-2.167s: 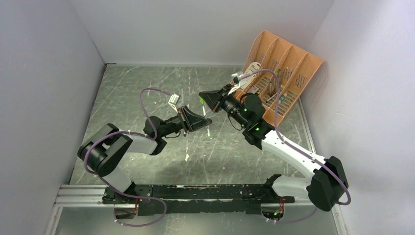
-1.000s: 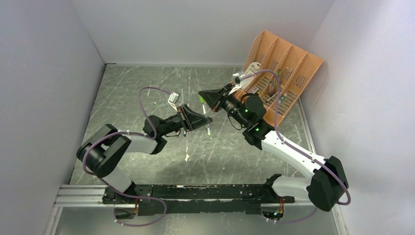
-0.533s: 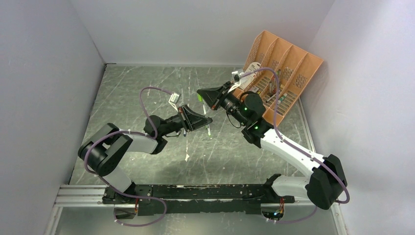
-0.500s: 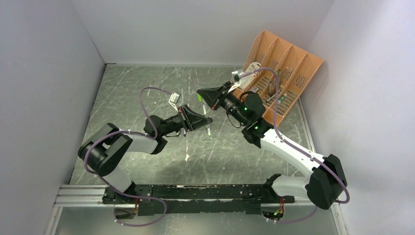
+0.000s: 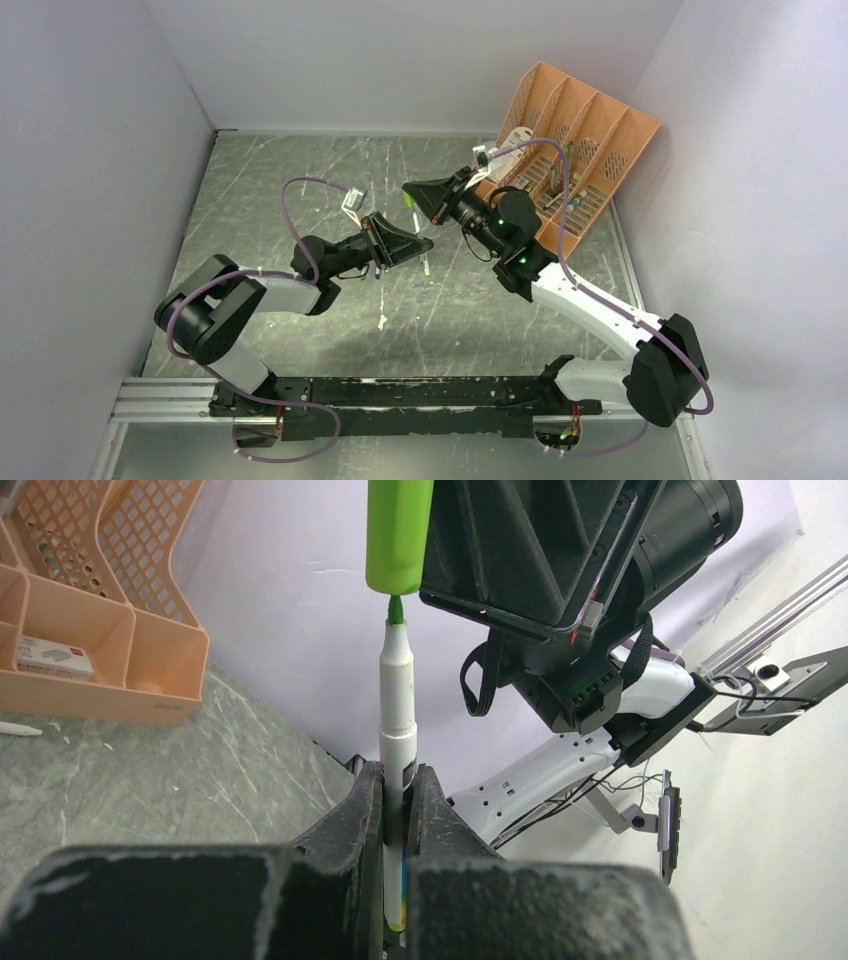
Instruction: Insert the pens into the pen caps
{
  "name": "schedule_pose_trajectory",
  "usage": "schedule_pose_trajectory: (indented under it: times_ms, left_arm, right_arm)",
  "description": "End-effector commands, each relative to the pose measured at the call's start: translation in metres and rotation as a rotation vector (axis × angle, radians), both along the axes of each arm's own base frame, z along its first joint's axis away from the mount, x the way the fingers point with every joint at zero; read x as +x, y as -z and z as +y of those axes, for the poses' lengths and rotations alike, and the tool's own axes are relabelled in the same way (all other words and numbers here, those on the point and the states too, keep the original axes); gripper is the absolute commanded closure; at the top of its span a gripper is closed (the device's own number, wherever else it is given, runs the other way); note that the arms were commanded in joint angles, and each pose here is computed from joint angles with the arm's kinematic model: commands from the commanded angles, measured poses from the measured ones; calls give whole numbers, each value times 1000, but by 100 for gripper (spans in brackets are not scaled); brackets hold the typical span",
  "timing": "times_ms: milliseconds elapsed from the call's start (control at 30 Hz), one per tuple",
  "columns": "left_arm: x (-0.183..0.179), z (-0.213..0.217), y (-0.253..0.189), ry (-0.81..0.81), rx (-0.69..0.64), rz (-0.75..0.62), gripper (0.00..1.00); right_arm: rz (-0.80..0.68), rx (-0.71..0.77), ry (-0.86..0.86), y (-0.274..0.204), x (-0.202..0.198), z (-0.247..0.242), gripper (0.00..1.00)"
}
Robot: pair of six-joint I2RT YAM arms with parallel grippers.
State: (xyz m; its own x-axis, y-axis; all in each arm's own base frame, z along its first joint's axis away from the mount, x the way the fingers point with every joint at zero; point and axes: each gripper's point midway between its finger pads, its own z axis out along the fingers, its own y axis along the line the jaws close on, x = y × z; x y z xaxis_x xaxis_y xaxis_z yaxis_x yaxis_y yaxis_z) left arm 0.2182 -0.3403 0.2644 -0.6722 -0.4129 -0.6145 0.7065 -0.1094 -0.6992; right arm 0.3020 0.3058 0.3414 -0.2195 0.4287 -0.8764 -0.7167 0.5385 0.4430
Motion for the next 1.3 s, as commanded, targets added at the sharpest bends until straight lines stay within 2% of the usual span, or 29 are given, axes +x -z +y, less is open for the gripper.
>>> schedule_pose_trajectory:
  times_ms: [0, 1267]
  left_arm:
    - [-17, 11, -42, 7, -132, -183, 93]
    - [-15, 10, -47, -10, -125, -202, 93]
  right_arm:
    - [-23, 2, 19, -6, 0, -5, 100]
    - [7, -12, 22, 11, -5, -12, 100]
